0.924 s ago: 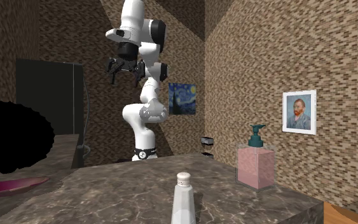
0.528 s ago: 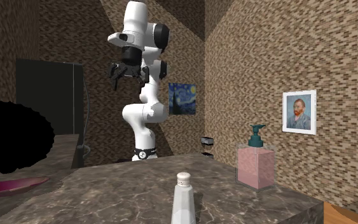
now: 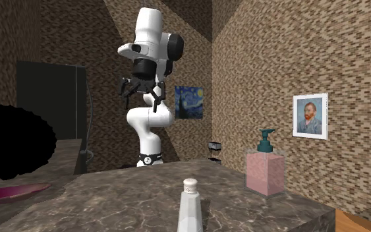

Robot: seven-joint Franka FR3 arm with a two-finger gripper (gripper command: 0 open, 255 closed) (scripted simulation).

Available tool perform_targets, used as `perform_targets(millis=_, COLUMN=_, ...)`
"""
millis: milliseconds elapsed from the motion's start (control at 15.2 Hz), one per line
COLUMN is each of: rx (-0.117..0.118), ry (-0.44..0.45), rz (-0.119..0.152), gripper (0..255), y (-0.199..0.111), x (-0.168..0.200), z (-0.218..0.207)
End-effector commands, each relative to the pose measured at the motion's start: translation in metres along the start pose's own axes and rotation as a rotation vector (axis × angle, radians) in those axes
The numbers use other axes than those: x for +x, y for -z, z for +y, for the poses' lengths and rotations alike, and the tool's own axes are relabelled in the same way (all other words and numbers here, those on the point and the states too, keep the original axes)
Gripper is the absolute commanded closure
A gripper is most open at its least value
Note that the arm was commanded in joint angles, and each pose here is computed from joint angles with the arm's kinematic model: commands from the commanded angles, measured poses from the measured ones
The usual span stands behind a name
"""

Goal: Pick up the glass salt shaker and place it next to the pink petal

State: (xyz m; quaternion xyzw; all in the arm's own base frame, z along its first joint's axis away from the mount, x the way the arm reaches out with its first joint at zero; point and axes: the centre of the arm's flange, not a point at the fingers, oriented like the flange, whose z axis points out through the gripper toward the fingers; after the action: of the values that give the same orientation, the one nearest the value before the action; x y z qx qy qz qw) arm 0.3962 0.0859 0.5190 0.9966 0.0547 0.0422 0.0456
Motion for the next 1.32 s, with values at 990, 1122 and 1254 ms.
perform_targets(millis=990, rx=0.055, ry=0.021, rz=0.1, gripper=0, y=-0.111, x=0.144, z=-0.105)
perform_targets(millis=1122, rx=0.061, ry=0.024, rz=0.112, gripper=0, y=-0.123, x=0.161, z=-0.119)
perform_targets(millis=1254, rx=0.068, ry=0.026, rz=0.124, gripper=0, y=-0.134, x=0.179, z=-0.132)
